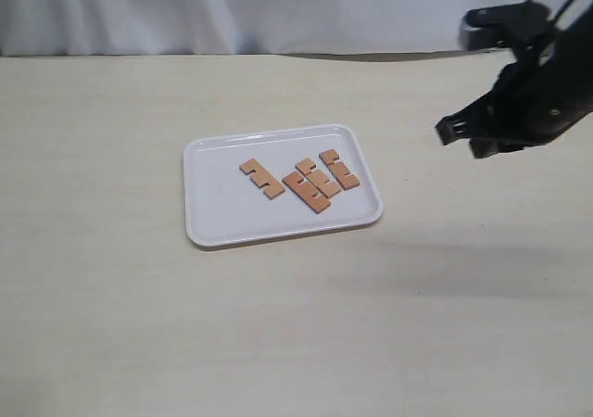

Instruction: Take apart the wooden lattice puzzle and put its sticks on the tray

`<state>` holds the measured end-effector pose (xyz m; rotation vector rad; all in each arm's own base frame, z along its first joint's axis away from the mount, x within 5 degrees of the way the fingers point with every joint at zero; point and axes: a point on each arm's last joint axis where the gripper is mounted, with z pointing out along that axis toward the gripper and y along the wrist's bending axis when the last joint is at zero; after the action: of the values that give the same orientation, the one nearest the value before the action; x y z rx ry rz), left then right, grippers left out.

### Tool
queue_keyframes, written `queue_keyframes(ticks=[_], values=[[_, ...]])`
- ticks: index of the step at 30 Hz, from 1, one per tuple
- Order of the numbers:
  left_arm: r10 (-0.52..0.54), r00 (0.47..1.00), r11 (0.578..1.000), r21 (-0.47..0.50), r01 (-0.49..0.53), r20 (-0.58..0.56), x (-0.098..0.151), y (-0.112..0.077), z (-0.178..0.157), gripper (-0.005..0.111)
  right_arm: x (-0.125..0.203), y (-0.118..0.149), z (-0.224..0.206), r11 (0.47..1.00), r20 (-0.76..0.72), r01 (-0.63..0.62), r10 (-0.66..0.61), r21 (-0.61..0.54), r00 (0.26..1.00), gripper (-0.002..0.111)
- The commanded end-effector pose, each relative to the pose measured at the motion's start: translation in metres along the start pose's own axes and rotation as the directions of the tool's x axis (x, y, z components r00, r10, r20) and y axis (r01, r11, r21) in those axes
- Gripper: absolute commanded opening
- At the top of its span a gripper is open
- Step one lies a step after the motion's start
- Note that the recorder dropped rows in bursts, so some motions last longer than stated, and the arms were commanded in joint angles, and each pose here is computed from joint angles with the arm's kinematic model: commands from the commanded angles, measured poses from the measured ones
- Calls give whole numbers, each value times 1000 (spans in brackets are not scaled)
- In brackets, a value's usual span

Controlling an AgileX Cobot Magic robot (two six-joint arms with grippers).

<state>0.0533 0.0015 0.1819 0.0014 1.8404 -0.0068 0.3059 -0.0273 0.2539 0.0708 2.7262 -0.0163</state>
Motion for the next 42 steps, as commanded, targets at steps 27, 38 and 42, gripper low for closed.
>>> queue_keyframes(ticks=[27, 38, 42], values=[[5, 1000, 1000, 7, -5, 5, 0, 0, 0, 0, 195, 7, -157, 997, 974, -68, 60, -46, 220, 5], [5, 1000, 1000, 8, -5, 8, 0, 0, 0, 0, 238, 6, -177, 992, 989, -110, 76, -63, 123, 5], [5, 1000, 1000, 8, -5, 8, 0, 0, 0, 0, 238, 6, -174, 988, 982, -117, 117, -100, 149, 5]])
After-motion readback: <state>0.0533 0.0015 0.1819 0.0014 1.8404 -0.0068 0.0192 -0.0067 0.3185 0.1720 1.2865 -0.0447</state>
